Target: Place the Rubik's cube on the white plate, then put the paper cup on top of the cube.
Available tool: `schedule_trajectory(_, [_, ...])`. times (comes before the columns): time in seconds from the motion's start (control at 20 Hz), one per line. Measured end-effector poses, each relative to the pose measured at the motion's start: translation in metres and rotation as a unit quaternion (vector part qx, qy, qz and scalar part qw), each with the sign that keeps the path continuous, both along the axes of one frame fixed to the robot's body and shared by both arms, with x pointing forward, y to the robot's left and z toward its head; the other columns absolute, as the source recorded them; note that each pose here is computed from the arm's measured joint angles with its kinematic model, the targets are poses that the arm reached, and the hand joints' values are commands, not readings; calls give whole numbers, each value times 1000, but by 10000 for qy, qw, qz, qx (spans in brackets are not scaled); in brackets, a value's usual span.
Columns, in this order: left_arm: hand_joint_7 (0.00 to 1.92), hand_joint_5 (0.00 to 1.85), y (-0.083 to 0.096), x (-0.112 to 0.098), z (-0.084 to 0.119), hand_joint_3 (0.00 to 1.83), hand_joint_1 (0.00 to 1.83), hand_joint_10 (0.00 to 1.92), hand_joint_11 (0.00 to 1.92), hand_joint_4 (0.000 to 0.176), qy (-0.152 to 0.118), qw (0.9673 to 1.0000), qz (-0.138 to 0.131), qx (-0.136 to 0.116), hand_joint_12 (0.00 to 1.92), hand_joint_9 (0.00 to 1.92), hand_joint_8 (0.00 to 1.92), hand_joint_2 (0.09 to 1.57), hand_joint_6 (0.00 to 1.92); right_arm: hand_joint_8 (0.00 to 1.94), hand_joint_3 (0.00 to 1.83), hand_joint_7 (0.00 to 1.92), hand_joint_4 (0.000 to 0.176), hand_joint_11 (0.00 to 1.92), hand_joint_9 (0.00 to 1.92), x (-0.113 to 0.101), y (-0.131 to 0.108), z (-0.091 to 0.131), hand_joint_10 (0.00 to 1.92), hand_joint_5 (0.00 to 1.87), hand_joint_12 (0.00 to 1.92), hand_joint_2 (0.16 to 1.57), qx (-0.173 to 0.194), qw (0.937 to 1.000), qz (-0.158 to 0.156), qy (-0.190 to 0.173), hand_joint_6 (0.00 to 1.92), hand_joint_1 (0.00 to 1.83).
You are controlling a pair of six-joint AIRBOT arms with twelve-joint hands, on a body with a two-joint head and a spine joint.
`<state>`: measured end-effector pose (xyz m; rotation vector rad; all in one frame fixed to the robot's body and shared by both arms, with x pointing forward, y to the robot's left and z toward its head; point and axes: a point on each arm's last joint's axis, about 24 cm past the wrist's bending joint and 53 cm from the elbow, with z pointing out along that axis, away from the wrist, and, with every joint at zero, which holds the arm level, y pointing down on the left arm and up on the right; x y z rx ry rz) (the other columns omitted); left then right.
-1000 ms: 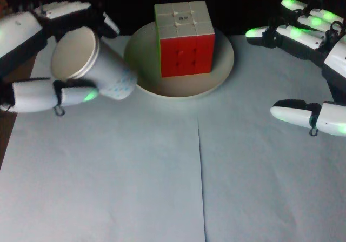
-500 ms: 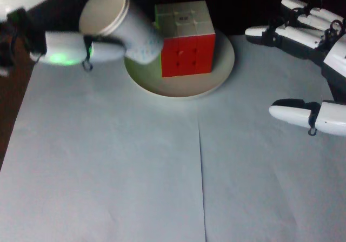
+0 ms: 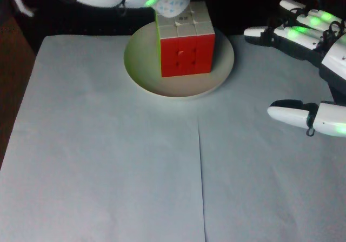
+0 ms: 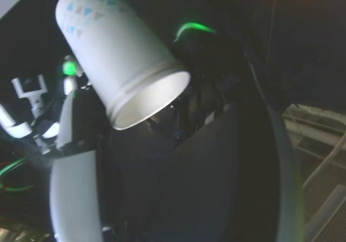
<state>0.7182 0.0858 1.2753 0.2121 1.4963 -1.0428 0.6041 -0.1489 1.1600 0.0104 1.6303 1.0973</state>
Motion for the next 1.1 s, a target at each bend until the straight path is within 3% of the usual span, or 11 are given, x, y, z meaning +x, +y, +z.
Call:
schedule_trajectory(0.05, [266, 199, -2, 7, -1, 0, 1096, 1612, 346, 0, 41, 10000, 64, 56, 1921, 279, 1271, 1142, 1221, 250, 2, 264, 0, 0, 136, 0, 0, 0, 807, 85, 1337, 1159, -2, 10000, 3, 1, 451, 718])
schedule_trajectory(0.15, [305, 204, -4, 18, -7, 0, 1093, 1559, 407, 0, 171, 9997, 144, 54, 1921, 339, 1216, 1207, 1196, 375, 0, 225, 0, 0, 58, 0, 0, -1, 1034, 78, 1487, 1158, 0, 10000, -2, 2, 521, 768])
schedule_trajectory(0.3, [276, 225, -11, 31, -24, 0, 1117, 1472, 290, 8, 397, 9987, 268, 201, 1917, 300, 1196, 1222, 1198, 244, 0, 260, 0, 0, 101, 0, 1, -1, 837, 104, 1311, 1165, -3, 10000, 18, 1, 450, 760])
schedule_trajectory(0.35, [352, 237, -15, 34, -28, 0, 1169, 1313, 257, 0, 447, 9983, 282, 236, 1857, 297, 940, 1215, 1145, 136, 0, 274, 0, 0, 81, 0, 1, -1, 818, 91, 1308, 1172, -2, 10000, 17, 5, 432, 757])
schedule_trajectory(0.4, [375, 266, -16, 36, -31, 0, 1178, 1305, 253, 0, 492, 9980, 300, 260, 1858, 306, 920, 1204, 1151, 137, 0, 298, 0, 0, 89, 0, 1, -1, 835, 97, 1332, 1169, -6, 10000, 14, 6, 439, 753])
schedule_trajectory(0.5, [340, 280, -20, 40, -35, 0, 1165, 1312, 159, 0, 549, 9975, 327, 302, 1905, 260, 980, 1197, 1216, 97, 0, 299, 0, 0, 106, 0, 0, -1, 808, 102, 1328, 1168, 2, 10000, 3, 8, 428, 778])
schedule_trajectory(0.7, [252, 253, -19, 47, -45, 0, 1158, 1432, 242, 0, 679, 9959, 441, 402, 1921, 247, 1121, 1183, 1311, 85, 3, 333, 0, 0, 87, -1, 1, -4, 878, 104, 1365, 1182, -5, 10000, 14, 41, 427, 763])
schedule_trajectory(0.85, [199, 166, -24, 47, -47, 0, 1105, 1465, 270, 17, 725, 9956, 424, 413, 1921, 247, 1168, 1193, 1266, 50, 0, 341, 0, 0, 112, -1, 2, -5, 829, 111, 1382, 1180, -3, 10000, 29, 41, 416, 767])
schedule_trajectory(0.95, [154, 136, -26, 47, -48, 0, 1104, 1454, 250, 8, 721, 9957, 407, 420, 1921, 213, 1153, 1183, 1179, 57, 0, 359, 0, 0, 96, -1, 2, -4, 857, 111, 1353, 1169, -5, 10000, 26, 31, 411, 782])
schedule_trajectory(1.0, [126, 126, -27, 46, -48, 0, 1004, 1277, 57, 32, 723, 9957, 401, 418, 1921, 101, 948, 1186, 934, 36, 4, 326, 0, 0, 77, -1, 2, -4, 854, 96, 1331, 1188, 0, 10000, 15, 37, 387, 775])
schedule_trajectory(1.1, [96, 115, -27, 46, -49, 0, 967, 1123, 17, 46, 725, 9956, 402, 432, 1879, 76, 594, 1164, 740, 40, 0, 353, 0, 0, 117, -1, 2, -4, 834, 115, 1339, 1173, -3, 10000, 15, 37, 385, 770])
